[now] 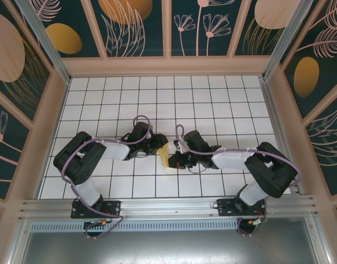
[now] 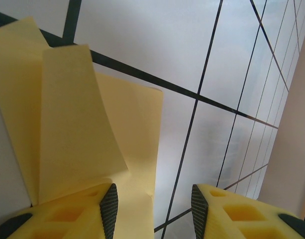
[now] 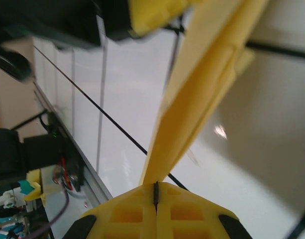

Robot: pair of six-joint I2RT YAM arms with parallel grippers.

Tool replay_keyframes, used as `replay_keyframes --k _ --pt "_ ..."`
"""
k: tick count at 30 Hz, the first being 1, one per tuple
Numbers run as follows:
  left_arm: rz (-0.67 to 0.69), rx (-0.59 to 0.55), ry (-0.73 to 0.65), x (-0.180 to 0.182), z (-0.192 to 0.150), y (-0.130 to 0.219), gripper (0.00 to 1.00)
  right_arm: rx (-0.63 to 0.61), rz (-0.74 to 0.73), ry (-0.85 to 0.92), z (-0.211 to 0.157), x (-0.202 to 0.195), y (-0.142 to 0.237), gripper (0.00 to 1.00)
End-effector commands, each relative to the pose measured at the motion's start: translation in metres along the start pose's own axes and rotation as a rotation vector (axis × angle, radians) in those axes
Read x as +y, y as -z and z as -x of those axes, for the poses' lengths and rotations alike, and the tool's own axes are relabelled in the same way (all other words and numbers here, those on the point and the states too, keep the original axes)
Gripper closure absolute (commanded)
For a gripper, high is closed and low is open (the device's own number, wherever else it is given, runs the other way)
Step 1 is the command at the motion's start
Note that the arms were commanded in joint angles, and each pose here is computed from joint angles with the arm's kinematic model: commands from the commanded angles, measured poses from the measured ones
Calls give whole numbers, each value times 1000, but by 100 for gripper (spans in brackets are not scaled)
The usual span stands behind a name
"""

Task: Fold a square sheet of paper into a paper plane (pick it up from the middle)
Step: Fold the wing for the fifth time at the center of the table.

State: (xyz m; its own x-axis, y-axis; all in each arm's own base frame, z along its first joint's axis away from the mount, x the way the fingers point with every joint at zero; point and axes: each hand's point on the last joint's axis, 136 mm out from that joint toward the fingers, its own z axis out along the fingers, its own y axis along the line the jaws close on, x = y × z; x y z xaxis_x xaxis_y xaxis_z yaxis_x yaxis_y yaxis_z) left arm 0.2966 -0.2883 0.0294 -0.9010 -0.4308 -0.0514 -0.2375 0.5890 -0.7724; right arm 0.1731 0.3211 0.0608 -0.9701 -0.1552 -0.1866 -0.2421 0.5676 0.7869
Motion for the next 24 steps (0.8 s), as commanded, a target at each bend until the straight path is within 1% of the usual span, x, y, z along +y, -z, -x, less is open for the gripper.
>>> replay_keyframes --k 1,3,6,9,12,13,15,18,21,24 --pt "68 6 3 19 0 -4 53 -43 44 22 23 13 -5 98" --pt "70 4 5 20 0 -4 53 -36 63 12 23 13 -7 98" --pt "68 5 -1 19 0 -4 53 -9 31 -3 15 10 -2 97" --pt "70 5 -1 19 0 -4 53 -20 -100 10 1 -13 15 95" --pt "67 7 4 20 0 -4 53 -45 -186 -27 -4 -36 31 94" --pt "68 6 6 21 0 -4 53 -57 -172 -24 -3 -34 34 94" --pt "67 1 7 20 0 -3 53 -93 -83 -6 6 -14 35 94" --pt "66 4 8 20 0 -3 53 -121 43 -17 19 8 26 93" --pt "67 6 7 20 -1 -3 53 -106 95 -18 30 18 9 94" --pt "67 2 5 20 0 -3 53 -85 101 -24 34 20 -6 94"
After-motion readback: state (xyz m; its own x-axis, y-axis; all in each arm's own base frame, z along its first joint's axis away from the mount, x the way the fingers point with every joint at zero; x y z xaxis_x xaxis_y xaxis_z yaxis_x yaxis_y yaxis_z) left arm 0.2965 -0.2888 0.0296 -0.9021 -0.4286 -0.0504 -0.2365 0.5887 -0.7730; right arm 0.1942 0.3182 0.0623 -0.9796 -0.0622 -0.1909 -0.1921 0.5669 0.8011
